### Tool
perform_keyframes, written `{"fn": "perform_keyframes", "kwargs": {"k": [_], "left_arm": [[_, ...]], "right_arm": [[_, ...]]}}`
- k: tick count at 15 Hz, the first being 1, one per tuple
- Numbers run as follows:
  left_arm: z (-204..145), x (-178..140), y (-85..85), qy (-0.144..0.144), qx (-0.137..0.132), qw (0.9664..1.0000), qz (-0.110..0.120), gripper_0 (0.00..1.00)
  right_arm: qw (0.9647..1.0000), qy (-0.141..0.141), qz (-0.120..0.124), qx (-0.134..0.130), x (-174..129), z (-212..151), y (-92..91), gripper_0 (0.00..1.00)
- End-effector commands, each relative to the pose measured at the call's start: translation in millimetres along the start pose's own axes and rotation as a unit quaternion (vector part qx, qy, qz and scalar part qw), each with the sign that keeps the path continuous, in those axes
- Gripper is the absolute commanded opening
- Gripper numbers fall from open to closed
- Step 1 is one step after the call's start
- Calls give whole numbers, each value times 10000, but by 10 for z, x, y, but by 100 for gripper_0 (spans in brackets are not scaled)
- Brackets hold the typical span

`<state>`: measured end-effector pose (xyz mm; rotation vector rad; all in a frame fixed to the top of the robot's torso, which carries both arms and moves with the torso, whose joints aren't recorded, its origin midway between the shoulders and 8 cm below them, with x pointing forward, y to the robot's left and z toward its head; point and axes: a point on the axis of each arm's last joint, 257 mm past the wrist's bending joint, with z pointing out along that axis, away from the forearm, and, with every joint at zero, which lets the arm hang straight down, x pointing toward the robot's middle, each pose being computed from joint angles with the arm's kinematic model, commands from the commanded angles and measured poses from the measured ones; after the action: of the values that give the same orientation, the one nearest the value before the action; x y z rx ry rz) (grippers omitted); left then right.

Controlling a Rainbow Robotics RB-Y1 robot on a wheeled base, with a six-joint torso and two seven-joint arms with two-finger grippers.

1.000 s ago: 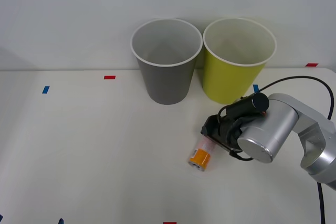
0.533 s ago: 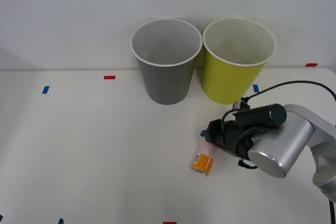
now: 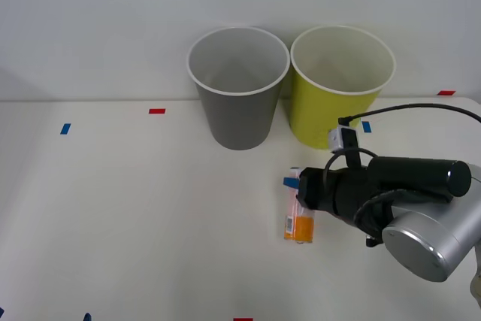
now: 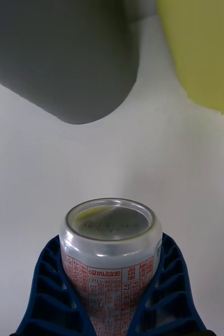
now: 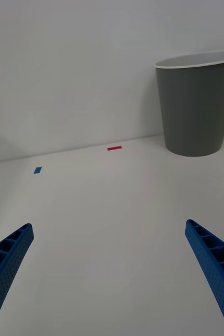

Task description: Put cans in the gray bin and PET bottles in the light green bin.

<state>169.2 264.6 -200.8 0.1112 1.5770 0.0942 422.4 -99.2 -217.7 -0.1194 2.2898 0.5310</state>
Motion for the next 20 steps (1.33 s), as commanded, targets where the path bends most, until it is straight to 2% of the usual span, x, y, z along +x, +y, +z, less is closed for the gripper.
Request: {"fn": "perform_keyframes", "kwargs": {"k": [1, 3, 4, 5, 6, 8, 10, 11, 12, 13, 14, 15, 16, 18, 20], "left_arm": [[0, 0, 0, 0, 0, 10000, 0, 100], [0, 0, 0, 0, 0, 10000, 0, 100], [0, 0, 0, 0, 0, 10000, 0, 100], [0, 0, 0, 0, 0, 10000, 0, 100], [0, 0, 0, 0, 0, 10000, 0, 100], [0, 0, 0, 0, 0, 10000, 0, 100], [0, 0, 0, 0, 0, 10000, 0, 100], [0, 0, 0, 0, 0, 10000, 0, 100], [0, 0, 0, 0, 0, 10000, 0, 100], [0, 0, 0, 0, 0, 10000, 0, 100], [0, 0, 0, 0, 0, 10000, 0, 100], [0, 0, 0, 0, 0, 10000, 0, 100], [0, 0, 0, 0, 0, 10000, 0, 100], [0, 0, 0, 0, 0, 10000, 0, 100], [0, 0, 0, 0, 0, 10000, 0, 100]], "right_arm": [[9937, -466, -1015, -85, -189, -241, 60, 0], [9865, -739, -1458, -125, -229, -394, 72, 0], [9816, -871, -1694, -121, -270, -491, 94, 0], [9784, -936, -1835, -182, -261, -532, 133, 0], [9760, -1121, -1847, -277, -301, -578, 203, 0], [9684, -1556, -1875, -541, -501, -648, 452, 0], [9545, -2037, -2086, -634, -821, -712, 706, 0], [9500, -2216, -2091, -684, -941, -740, 832, 0], [9439, -2457, -2090, -710, -1122, -782, 959, 0], [9405, -2585, -2077, -749, -1241, -786, 1046, 0], [9373, -2702, -2067, -752, -1361, -791, 1101, 0], [9377, -2805, -1890, -792, -1484, -791, 1147, 0], [9399, -2849, -1661, -884, -1541, -795, 1198, 0], [9356, -3008, -1623, -887, -1655, -852, 1265, 0], [9321, -3116, -1549, -1002, -1740, -922, 1375, 0]]}}
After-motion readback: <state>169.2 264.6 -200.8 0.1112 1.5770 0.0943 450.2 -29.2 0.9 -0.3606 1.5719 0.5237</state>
